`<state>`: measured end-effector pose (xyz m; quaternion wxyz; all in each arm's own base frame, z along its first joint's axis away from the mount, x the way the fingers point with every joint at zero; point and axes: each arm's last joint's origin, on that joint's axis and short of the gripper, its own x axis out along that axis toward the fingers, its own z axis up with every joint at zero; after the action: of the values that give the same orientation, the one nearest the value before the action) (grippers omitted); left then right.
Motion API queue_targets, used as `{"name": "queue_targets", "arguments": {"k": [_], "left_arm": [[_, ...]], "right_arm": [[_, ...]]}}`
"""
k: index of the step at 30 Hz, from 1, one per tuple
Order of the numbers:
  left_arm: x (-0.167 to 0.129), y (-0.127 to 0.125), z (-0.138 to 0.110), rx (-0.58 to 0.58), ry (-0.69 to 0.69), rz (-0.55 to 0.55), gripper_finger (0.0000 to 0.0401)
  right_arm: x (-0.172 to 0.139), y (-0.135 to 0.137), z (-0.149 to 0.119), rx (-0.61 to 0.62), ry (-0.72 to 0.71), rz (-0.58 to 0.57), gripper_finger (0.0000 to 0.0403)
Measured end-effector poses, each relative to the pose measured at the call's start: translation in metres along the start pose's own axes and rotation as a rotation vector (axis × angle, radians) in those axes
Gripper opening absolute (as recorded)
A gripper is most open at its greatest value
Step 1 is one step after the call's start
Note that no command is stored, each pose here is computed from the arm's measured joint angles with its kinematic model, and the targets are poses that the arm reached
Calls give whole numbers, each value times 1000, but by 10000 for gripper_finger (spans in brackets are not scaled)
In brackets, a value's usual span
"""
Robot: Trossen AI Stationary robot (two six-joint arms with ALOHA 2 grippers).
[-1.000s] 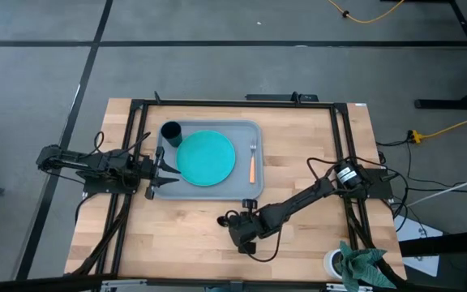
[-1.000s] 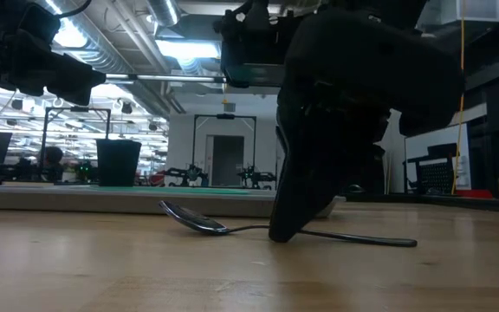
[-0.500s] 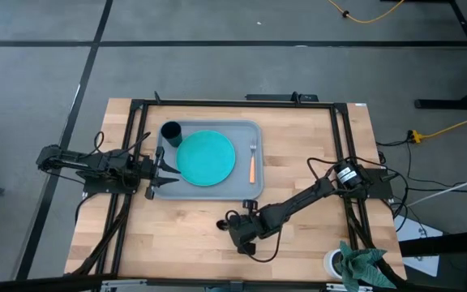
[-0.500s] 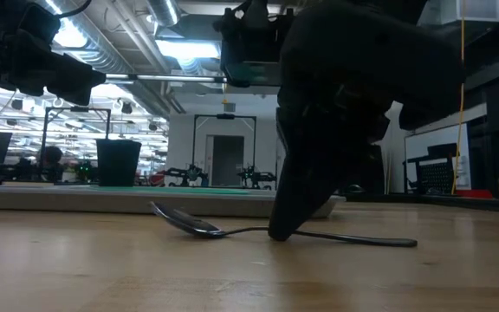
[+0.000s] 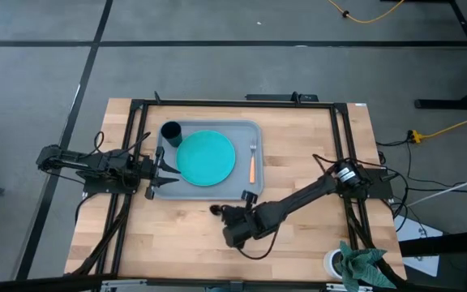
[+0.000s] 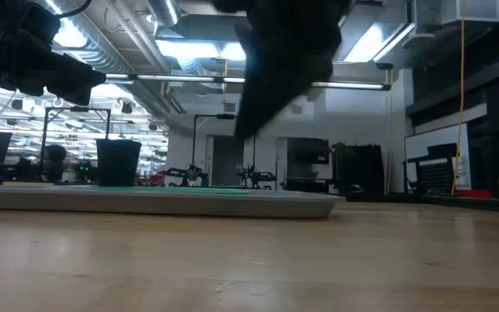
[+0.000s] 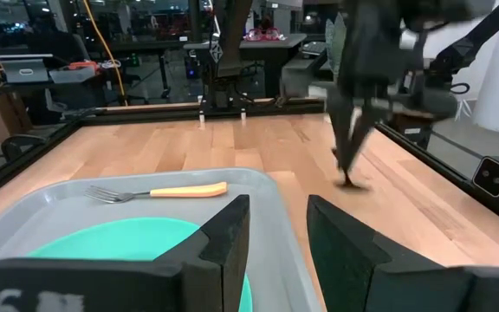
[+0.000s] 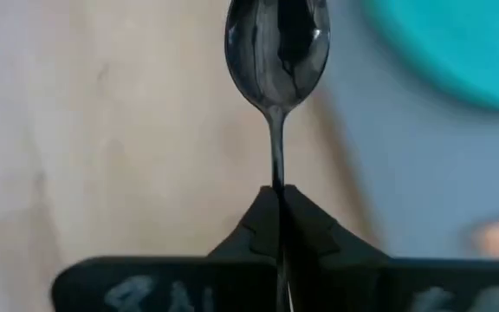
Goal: Pick and place plate/cup/fork/spoon on tray
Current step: Put the black spoon on the gray table tray to the left of the orange fork
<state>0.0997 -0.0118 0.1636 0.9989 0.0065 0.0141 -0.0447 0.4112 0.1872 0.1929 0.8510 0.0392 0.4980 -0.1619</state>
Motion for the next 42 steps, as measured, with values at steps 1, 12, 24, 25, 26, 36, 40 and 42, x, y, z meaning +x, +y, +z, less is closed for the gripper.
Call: {"name": "queue_targets", "arguments": {"k": [1, 12, 24, 25, 26, 36, 40, 42], "left_arm": [[0, 0, 0, 0, 0, 0, 110], [0, 0, 0, 0, 0, 0, 110], [0, 0, 0, 0, 0, 0, 110], [0, 0, 0, 0, 0, 0, 110], [0, 0, 0, 0, 0, 0, 110], [0, 0, 0, 0, 0, 0, 110], [0, 0, 0, 0, 0, 0, 110], [0, 0, 0, 0, 0, 0, 110]], "right_arm": [[-6, -3, 6, 15, -24, -44, 2], [10, -108, 53, 574, -95, -485, 0], [75, -181, 52, 1052, 57, -384, 0], [78, -183, 50, 1062, 71, -377, 0], [80, -184, 50, 1070, 76, -364, 0], [89, -187, 36, 1205, 103, -388, 0], [95, -188, 29, 1228, 86, -413, 6], [97, -188, 27, 1224, 79, -414, 16]]}}
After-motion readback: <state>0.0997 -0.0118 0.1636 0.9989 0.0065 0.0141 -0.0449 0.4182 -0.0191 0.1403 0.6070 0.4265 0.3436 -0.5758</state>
